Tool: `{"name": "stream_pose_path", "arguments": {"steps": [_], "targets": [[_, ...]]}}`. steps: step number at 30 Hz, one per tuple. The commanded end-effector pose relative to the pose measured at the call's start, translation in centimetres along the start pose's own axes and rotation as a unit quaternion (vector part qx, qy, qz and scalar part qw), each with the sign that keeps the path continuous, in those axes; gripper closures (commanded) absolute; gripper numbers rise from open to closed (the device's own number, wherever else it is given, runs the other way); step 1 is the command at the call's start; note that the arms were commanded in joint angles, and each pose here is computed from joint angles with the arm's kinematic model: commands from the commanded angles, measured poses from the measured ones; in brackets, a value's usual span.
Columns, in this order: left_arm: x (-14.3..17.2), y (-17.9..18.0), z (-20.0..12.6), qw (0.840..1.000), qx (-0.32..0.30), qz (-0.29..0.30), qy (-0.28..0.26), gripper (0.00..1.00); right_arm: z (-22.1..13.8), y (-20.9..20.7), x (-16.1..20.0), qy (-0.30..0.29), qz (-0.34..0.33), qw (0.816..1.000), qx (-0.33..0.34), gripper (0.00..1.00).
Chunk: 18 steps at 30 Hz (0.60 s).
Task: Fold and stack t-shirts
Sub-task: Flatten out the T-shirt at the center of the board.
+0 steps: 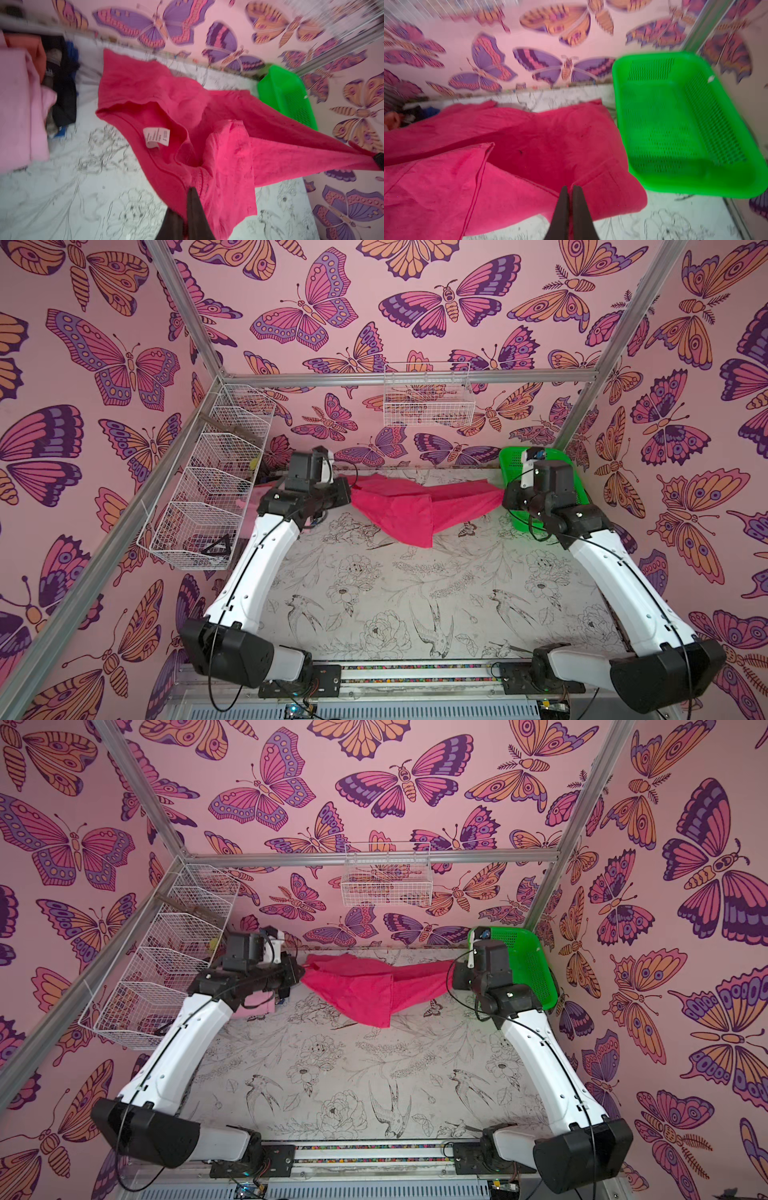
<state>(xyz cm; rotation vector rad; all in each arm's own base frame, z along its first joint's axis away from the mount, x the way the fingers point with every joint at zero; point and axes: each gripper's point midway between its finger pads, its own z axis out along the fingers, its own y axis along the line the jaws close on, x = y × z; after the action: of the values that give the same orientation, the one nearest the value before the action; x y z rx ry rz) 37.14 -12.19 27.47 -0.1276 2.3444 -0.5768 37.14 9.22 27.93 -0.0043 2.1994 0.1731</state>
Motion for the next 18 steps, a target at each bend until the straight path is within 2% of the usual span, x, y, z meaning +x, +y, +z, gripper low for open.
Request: {"name": "stream_pose_path", "arguments": {"steps": [1, 6, 9, 11, 15, 17, 18], "targets": [[3.1, 2.0, 0.5, 0.999, -0.003, -0.044, -0.018, 1.0, 0.2, -0.4, 2.9, 0.024, 0.025, 0.999, -0.006, 1.0], [10.2, 5.5, 1.7, 0.995, -0.028, -0.091, 0.03, 1.0, 0.3, -1.1, 8.4, 0.087, 0.041, 0.995, -0.002, 1.0], [12.8, 7.1, 1.8, 0.992, -0.048, -0.108, 0.044, 1.0, -0.9, -1.4, 9.8, 0.105, 0.042, 0.994, 0.002, 0.87], [13.8, 7.9, 1.8, 0.99, -0.062, -0.115, 0.047, 1.0, -1.9, -1.6, 10.1, 0.103, 0.042, 0.994, 0.004, 0.75], [14.9, 8.6, 1.7, 0.987, -0.079, -0.121, 0.069, 1.0, -3.7, -1.7, 10.1, 0.102, 0.04, 0.994, 0.0, 0.54], [15.2, 8.7, 1.7, 0.986, -0.083, -0.125, 0.077, 1.0, -4.5, -1.4, 10.3, 0.109, 0.04, 0.993, -0.011, 0.38], [15.4, 8.7, 1.7, 0.986, -0.083, -0.125, 0.078, 1.0, -4.8, -1.2, 10.3, 0.111, 0.04, 0.993, -0.015, 0.36]]}}
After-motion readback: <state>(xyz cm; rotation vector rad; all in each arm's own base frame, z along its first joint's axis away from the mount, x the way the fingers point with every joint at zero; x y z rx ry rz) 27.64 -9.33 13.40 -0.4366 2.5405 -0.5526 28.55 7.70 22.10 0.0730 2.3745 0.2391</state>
